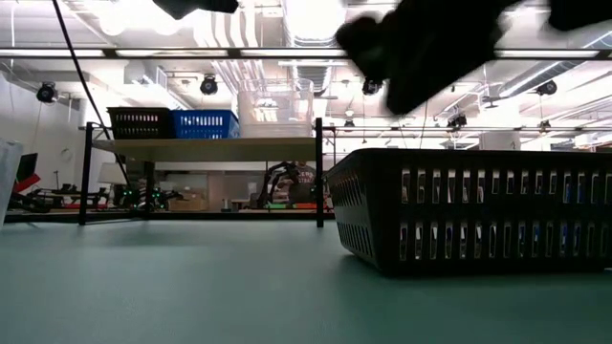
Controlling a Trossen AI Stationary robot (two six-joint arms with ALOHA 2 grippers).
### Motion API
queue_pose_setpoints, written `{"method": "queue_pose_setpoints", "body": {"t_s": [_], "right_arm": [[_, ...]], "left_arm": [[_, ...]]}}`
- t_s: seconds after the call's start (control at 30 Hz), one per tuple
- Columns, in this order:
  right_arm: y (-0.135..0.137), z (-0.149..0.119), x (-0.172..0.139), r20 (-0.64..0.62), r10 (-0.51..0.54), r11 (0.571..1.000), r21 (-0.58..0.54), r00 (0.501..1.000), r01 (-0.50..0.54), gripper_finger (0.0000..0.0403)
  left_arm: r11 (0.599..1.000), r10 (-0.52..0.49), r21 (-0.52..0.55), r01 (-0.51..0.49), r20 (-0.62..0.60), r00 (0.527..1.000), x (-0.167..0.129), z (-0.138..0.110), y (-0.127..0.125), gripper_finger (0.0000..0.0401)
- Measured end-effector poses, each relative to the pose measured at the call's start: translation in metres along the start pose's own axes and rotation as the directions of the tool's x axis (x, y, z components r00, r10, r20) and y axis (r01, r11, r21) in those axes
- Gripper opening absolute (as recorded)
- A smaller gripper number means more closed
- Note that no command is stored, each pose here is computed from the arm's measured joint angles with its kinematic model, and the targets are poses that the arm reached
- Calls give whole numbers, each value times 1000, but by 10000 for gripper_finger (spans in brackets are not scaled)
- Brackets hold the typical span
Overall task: Stack baskets on shelf by color
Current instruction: Stack the black bin on top of the black bins on the shelf
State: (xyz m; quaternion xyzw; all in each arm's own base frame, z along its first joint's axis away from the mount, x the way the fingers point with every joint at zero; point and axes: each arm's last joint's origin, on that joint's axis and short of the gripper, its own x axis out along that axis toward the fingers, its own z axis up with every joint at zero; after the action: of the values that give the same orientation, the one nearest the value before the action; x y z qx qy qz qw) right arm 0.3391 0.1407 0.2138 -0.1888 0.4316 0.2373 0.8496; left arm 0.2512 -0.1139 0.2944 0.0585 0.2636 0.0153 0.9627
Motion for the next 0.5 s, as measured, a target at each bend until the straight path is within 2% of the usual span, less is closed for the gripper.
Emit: {"method": "queue_pose_setpoints", "body": {"t_s": [0.23,0.37,0.5], "right_arm": [[-28,-6,39,-27,5,1000,-20,1000,-5,9],[-59,-9,47,-72,-207,977,42,976,210,8],[-76,-6,24,-121,-434,895,61,893,443,8]], "left_arm": [[1000,27,9,-27,9,1000,-1,1,2,75],[998,57,14,-57,9,998,0,0,2,75],[998,68,6,-68,13,998,-1,1,3,75]]}}
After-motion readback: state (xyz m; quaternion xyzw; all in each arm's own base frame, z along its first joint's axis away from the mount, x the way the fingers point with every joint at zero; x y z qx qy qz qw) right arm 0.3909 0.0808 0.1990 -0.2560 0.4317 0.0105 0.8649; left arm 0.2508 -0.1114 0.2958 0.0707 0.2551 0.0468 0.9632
